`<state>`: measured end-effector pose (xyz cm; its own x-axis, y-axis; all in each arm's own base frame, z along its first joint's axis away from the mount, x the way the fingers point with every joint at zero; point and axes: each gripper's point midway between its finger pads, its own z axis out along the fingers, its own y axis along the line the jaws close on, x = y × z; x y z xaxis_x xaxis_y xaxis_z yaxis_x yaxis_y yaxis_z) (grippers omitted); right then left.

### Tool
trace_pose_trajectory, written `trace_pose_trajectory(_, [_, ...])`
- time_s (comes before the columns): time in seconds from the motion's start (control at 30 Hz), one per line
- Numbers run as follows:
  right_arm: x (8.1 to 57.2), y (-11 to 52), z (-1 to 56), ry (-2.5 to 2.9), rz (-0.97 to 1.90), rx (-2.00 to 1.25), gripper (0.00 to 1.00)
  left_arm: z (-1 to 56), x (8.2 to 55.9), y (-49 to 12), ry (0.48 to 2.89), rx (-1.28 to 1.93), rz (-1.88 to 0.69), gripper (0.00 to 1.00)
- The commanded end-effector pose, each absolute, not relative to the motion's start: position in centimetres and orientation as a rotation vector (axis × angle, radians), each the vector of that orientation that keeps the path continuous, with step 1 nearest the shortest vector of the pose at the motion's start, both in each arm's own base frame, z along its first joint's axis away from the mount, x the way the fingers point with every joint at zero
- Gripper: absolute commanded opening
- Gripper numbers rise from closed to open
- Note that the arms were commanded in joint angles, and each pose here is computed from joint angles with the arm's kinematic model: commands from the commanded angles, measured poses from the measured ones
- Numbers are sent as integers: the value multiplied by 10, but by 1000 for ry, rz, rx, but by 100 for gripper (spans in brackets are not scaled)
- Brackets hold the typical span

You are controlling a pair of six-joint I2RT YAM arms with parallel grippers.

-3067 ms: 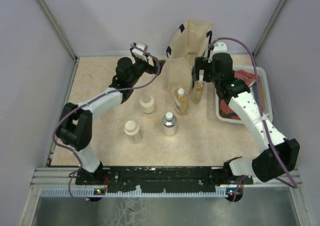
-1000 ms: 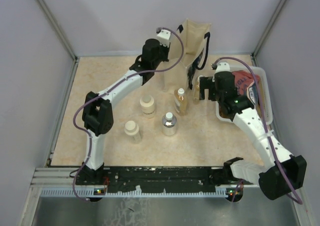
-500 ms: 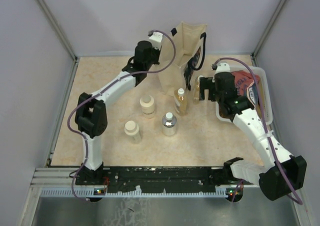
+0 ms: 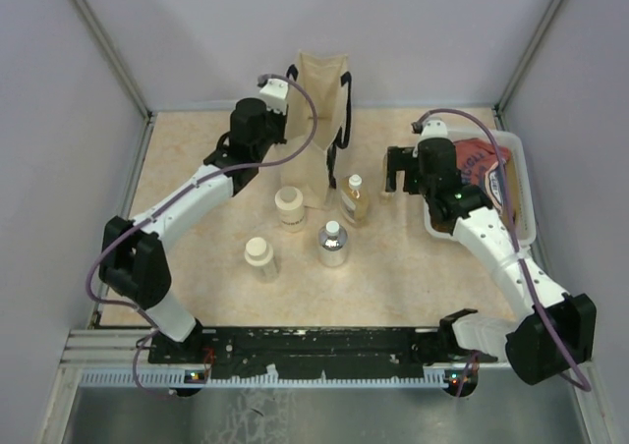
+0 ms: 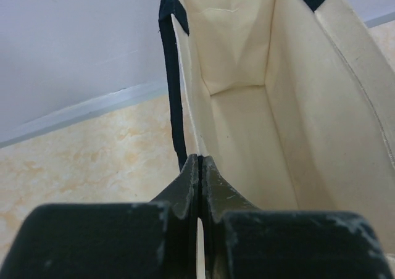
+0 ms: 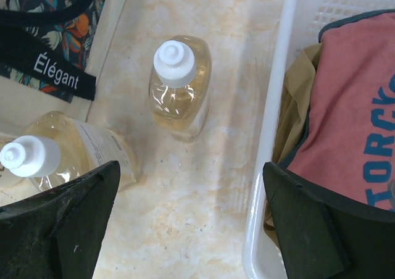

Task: Place the personal care products into the canvas bag

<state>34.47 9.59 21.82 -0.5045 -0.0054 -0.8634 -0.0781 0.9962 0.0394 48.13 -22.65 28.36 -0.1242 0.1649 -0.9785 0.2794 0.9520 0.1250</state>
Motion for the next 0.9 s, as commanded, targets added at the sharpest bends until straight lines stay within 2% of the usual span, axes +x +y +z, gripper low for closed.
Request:
trace_pose_trajectory(0.0, [358,106,226,2053,124,-63,99,300,460,-219,1680,291,-117,0])
trace_pose_trajectory(0.2, [368,114,222,2067,141,-90,99,290,439,-213,1688,281,-140,1])
trace_pose_trajectory(0.27, [370,116,223,2065,150,-87,99,287,438,-211,1692,284,-129,19])
trace_pose_trajectory(0.43, [374,111,228,2052,121,-54,99,293,437,-213,1678,302,-135,30])
trace_pose_trajectory(0.57, [375,104,235,2036,82,-38,99,319,438,-212,1616,303,-134,50])
trace_pose_trajectory(0.7, [373,104,236,2035,86,-35,99,336,443,-214,1591,306,-122,75])
trace_pose_trajectory(0.87, [369,109,235,2041,123,-51,99,349,437,-213,1591,292,-151,93])
